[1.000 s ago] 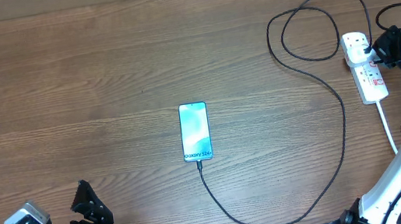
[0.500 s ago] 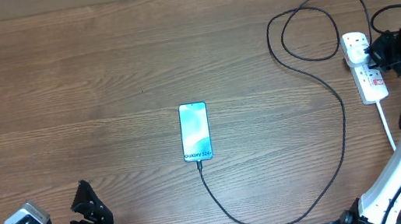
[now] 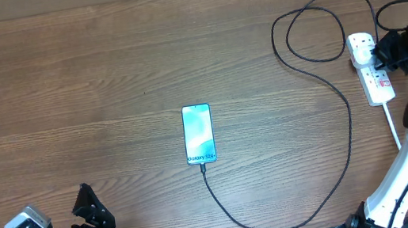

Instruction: Plug charger to phone and switch on socket

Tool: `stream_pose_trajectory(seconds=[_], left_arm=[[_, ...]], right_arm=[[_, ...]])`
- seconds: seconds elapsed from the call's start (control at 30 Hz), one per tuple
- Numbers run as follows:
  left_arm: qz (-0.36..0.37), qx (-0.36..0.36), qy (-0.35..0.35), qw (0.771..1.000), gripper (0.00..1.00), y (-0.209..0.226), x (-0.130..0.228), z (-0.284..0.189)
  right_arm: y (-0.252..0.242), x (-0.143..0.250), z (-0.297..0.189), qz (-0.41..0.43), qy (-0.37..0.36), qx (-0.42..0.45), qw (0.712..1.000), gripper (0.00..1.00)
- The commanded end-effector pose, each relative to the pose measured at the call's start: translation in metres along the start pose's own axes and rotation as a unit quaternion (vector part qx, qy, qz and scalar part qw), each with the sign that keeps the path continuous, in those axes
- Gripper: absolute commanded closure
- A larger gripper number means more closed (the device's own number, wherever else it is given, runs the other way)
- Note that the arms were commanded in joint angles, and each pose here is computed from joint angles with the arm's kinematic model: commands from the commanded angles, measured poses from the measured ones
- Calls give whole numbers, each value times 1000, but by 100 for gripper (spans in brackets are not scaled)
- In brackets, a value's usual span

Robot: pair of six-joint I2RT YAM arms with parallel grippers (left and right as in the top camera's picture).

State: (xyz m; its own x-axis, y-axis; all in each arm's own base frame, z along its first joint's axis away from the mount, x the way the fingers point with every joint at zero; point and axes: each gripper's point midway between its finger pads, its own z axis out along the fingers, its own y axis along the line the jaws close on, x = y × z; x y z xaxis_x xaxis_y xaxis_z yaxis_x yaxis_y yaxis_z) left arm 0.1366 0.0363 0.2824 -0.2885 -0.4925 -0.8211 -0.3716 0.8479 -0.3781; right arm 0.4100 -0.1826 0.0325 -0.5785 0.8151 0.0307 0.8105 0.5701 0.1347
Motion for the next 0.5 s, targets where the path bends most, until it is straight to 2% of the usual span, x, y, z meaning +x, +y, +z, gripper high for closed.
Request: stream_pose_trajectory(seconds=[0.0,0.47], left_arm=[[-13,-9,-9,1000,0,4,-2,-1],[-13,-9,-9,1000,0,4,-2,-1]], right_arm=[[23,-14,-21,-19,-31,-21,999,96],[24,-7,-7,-21,-9,-16,1000,96]])
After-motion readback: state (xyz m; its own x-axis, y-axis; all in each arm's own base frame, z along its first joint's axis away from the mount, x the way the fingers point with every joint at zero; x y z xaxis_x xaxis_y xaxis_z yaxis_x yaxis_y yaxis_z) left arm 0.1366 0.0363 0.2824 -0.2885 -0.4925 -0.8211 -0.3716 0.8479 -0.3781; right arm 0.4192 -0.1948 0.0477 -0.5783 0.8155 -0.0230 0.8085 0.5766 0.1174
